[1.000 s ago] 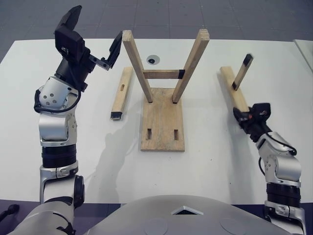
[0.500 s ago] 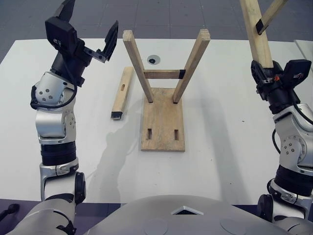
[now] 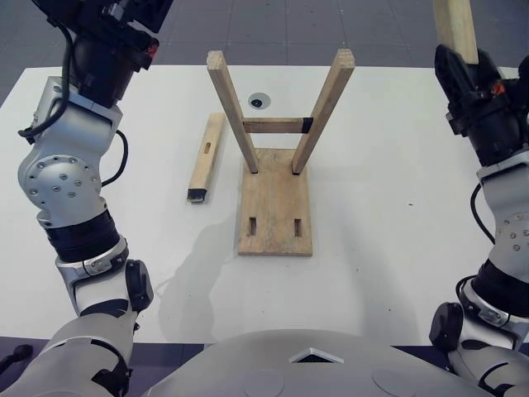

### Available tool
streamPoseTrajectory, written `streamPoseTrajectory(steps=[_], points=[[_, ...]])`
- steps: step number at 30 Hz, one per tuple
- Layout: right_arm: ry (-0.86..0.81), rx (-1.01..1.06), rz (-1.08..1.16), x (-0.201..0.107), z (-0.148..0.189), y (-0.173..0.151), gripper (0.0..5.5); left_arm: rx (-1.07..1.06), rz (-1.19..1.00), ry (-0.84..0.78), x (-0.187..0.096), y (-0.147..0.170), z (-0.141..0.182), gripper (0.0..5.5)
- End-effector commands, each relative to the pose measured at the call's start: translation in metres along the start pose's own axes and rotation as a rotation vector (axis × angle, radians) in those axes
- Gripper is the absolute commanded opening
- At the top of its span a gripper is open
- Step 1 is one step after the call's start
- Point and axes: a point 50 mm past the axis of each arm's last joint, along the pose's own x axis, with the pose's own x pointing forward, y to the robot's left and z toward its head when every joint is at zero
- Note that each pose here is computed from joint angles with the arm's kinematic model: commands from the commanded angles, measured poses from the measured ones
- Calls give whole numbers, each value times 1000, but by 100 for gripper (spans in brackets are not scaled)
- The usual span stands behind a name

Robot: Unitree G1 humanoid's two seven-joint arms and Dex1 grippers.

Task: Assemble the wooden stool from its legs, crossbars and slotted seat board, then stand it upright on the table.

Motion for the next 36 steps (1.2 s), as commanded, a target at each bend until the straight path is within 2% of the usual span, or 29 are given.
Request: streamPoseTrajectory(steps=[1,6,12,20,28,36], points=[[-133,58,254,11,51,40,203,-161,-224,165,-1,-37,-7,540],[-84,113,399,15,55,65,203,-224,-244,230,-5,-43,-17,540],[-16,282,597,11,49,90,203,-308,-273,251,-5,-47,-29,540],[98,494,782,7,36,99,203,-491,-385,224,1,-58,-27,540],[199,535,877,5,23,105,203,-514,-426,266,7,-58,-28,540],[258,566,910,1,11,106,203,-531,-475,254,11,-59,-23,403]])
